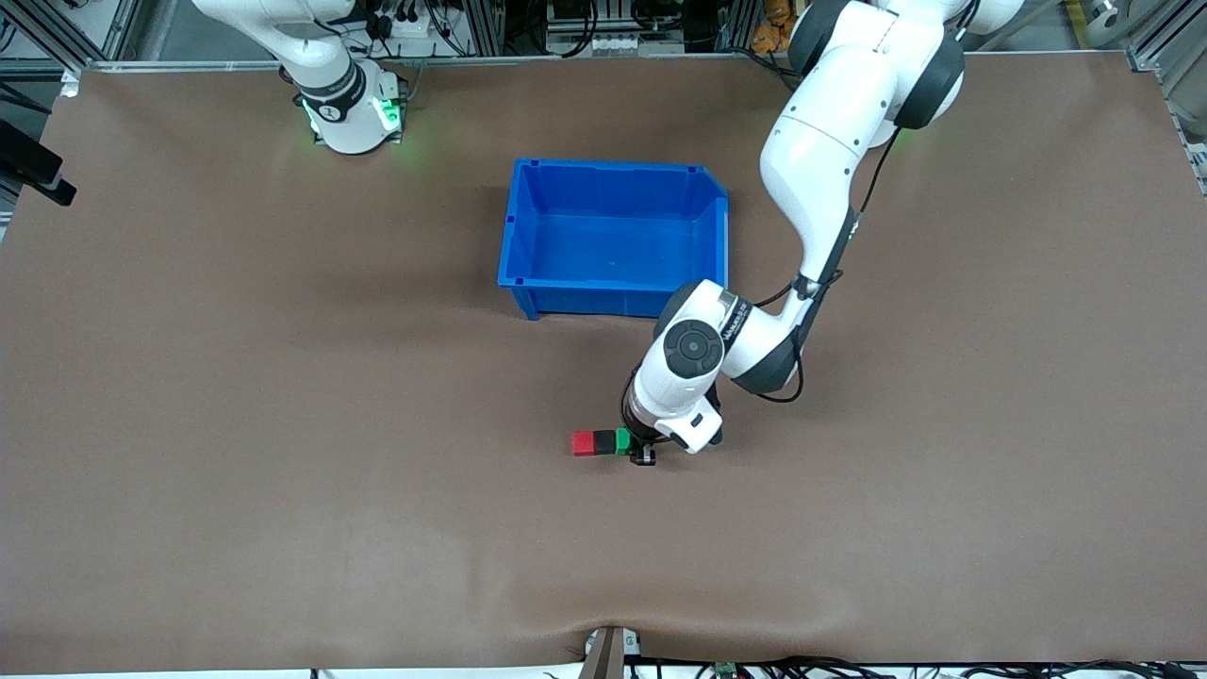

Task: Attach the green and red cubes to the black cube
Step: 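Lower the green cube against the black cube's free side with the left gripper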

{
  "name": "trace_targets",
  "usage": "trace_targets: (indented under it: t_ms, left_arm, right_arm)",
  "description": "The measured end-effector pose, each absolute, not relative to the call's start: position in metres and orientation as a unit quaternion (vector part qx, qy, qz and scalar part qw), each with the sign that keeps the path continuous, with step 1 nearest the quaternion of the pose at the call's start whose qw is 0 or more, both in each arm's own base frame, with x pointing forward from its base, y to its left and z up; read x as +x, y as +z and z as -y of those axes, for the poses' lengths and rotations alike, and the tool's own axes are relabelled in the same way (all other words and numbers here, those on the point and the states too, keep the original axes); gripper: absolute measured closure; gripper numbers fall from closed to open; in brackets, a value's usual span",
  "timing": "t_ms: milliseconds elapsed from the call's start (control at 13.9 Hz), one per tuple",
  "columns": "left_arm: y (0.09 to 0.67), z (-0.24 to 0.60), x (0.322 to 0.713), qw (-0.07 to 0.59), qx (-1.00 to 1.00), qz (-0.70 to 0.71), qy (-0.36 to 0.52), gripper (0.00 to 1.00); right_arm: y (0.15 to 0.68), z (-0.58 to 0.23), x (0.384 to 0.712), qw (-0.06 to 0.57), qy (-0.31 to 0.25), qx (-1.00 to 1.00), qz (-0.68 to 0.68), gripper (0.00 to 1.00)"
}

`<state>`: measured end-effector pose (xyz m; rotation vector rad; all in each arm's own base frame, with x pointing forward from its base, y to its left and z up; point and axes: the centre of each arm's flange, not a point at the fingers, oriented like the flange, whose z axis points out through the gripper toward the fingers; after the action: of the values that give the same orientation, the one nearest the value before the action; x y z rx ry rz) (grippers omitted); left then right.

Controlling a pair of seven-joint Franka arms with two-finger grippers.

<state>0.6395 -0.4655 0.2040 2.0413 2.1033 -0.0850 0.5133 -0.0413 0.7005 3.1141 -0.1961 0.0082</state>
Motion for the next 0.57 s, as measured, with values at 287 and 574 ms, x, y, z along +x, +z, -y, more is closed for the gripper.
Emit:
trace_targets:
  t_ms: [287,574]
  left_arm:
    - [0.199,0.467,0.640,0.114,0.692,-0.713,-0.028,0.61]
    - [0.191,0.472,0.636,0.119,0.693,-0.710,-0.027,0.61]
  right_arm:
    - [0.700,0.041,0.513,0.010,0.001,0.998,0.063,0.00]
    - [0.699,0.040,0.512,0.002,-0.003,0.998,0.062,0.00]
